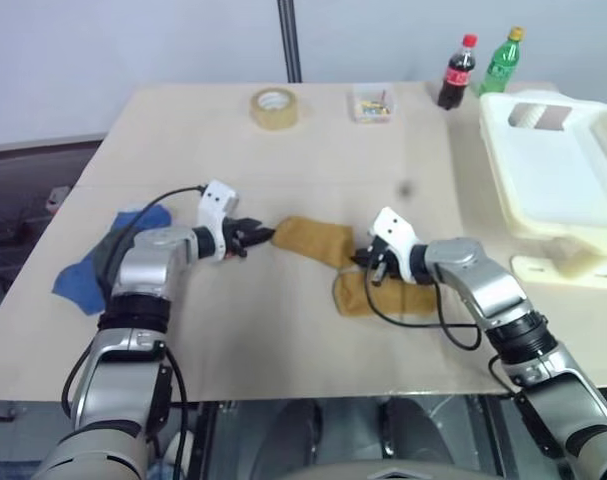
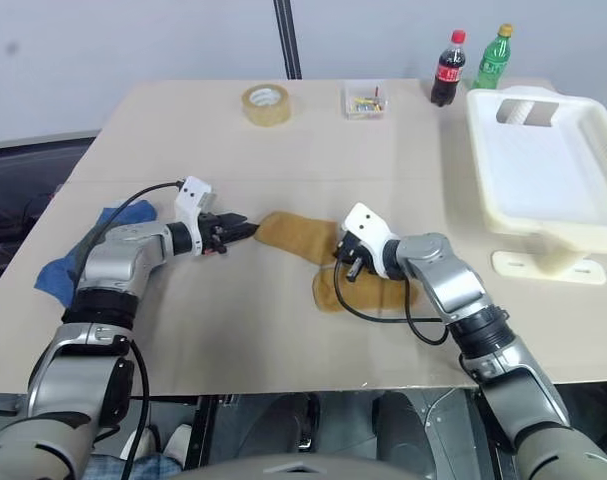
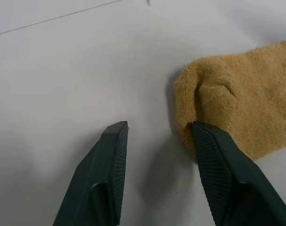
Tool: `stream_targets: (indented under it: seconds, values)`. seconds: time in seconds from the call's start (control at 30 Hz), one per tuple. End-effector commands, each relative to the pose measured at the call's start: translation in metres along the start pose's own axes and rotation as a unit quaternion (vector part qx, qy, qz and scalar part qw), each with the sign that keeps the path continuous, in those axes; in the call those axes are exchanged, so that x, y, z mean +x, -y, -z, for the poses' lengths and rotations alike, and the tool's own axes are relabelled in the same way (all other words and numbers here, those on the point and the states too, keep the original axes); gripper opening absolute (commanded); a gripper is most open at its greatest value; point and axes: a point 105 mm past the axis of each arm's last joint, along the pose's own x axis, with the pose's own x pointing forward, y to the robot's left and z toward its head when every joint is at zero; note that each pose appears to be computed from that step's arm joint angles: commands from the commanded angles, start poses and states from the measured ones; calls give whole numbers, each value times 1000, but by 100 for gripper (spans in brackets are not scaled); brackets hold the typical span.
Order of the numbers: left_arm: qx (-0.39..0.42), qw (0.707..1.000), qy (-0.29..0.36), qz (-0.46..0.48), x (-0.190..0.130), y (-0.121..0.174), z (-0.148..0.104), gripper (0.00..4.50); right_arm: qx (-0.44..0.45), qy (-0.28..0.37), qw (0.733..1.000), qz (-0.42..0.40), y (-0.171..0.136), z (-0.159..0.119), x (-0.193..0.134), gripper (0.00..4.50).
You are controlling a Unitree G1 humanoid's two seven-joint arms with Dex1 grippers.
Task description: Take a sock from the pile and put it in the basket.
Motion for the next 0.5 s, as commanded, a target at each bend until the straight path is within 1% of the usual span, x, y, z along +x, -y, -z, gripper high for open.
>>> stream_targets:
  seconds: [0.03, 0.07, 0.13, 0.4, 0.5]
  values:
    - [-23, 997, -75, 27, 9, 13, 45, 133, -15, 16, 1000, -1, -1, -11, 0, 0]
    - [-22, 996, -76, 28, 9, 14, 45, 98, -15, 17, 1000, -1, -1, -11, 0, 0]
    - [-18, 996, -77, 31, 10, 16, 46, 5, -15, 17, 1000, -2, -2, -11, 0, 0]
    - [-6, 997, -68, 26, 12, 16, 43, 5, -16, 19, 1000, -3, -2, -12, 2, 0]
    - [4, 1000, -16, 8, 11, 12, 26, 5, -17, 21, 1000, -3, -2, -13, 0, 0]
